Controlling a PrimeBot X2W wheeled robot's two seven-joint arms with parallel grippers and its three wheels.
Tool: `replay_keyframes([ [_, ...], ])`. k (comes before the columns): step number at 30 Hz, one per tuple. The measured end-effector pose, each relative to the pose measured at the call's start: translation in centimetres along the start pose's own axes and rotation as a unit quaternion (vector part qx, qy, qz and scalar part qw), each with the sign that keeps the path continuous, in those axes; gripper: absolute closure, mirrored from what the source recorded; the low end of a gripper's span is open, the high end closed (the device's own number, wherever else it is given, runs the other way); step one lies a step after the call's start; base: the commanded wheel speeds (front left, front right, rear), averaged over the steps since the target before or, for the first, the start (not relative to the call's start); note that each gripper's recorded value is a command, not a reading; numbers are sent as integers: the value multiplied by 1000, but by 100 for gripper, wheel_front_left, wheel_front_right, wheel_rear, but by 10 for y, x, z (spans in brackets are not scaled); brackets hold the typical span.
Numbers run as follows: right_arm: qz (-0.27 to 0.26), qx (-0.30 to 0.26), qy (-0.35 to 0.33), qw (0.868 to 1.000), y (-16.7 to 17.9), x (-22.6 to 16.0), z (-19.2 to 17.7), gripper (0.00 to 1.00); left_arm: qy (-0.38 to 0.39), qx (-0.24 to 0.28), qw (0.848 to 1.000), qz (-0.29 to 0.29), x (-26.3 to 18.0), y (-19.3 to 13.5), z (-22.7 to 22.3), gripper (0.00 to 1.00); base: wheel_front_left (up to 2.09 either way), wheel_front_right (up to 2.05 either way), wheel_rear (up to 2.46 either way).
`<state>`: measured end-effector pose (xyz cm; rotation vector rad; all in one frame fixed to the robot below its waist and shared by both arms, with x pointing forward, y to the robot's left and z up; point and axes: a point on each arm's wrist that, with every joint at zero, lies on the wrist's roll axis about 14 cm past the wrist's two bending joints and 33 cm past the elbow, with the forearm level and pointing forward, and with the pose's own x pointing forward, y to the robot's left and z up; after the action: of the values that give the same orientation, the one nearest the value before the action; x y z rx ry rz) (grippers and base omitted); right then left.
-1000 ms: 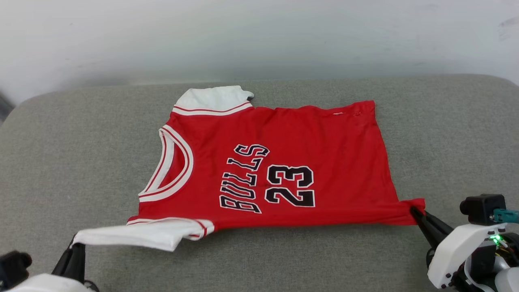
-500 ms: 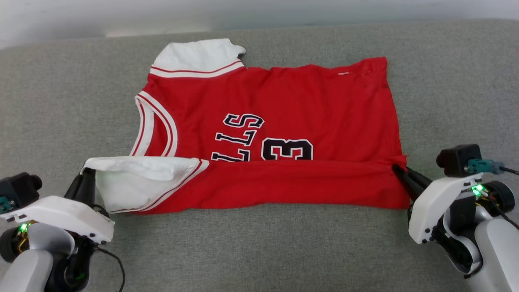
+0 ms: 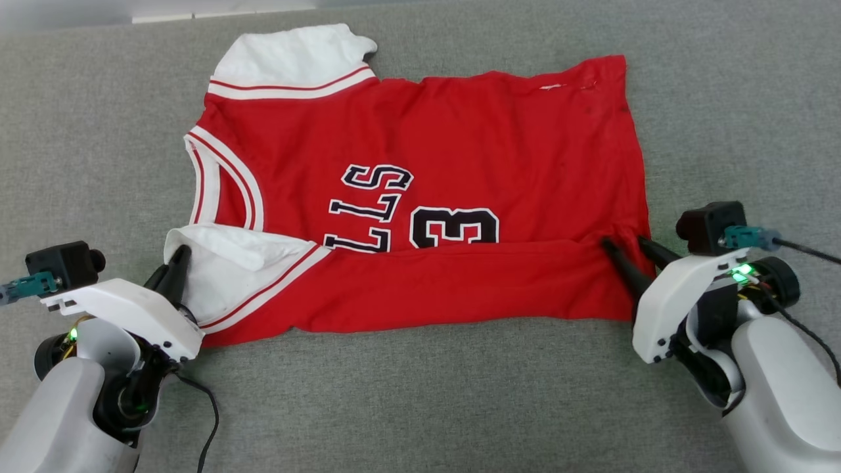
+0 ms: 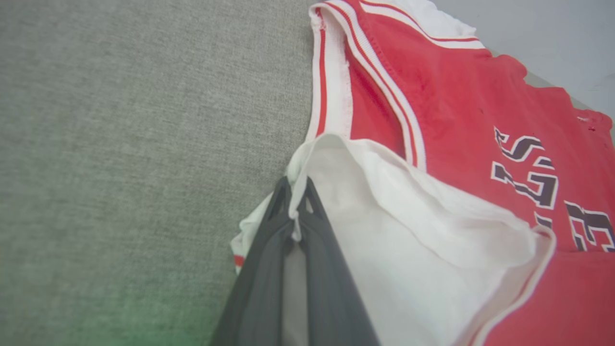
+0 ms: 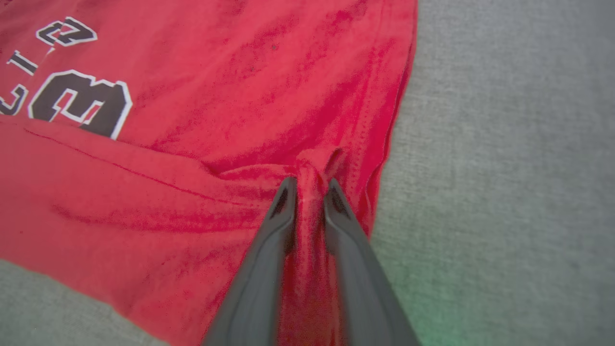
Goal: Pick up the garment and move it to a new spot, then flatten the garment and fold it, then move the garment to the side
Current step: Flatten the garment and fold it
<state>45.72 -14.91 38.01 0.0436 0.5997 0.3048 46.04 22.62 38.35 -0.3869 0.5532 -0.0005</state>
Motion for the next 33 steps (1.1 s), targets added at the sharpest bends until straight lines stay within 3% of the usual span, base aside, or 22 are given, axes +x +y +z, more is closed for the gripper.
replay_keyframes([
  [1,3,-1,-11,1000,3,-1,3,0,-2,-3,1000,0,0,0,1,0,0,0,0],
  [5,2,-2,-70,998,4,-7,25,0,-18,0,1000,-3,-1,0,13,0,0,0,0],
  [10,0,-2,-180,984,9,-31,66,0,-44,16,999,-5,-12,3,40,0,0,0,0],
  [15,-17,0,-238,971,6,-62,85,0,-50,41,998,-21,-32,-1,71,0,0,0,0],
  [19,-26,4,-257,966,7,-82,89,0,-5,75,997,-32,-48,-6,77,0,0,0,0],
  [22,-35,5,-261,965,5,-93,89,0,69,89,993,-27,-56,-3,60,0,0,0,0],
  [29,-46,32,-254,966,4,-93,79,0,202,46,978,-6,-61,4,8,0,0,0,0],
  [33,-52,44,-243,968,1,-87,71,0,237,23,971,0,-52,7,-14,0,0,0,0],
])
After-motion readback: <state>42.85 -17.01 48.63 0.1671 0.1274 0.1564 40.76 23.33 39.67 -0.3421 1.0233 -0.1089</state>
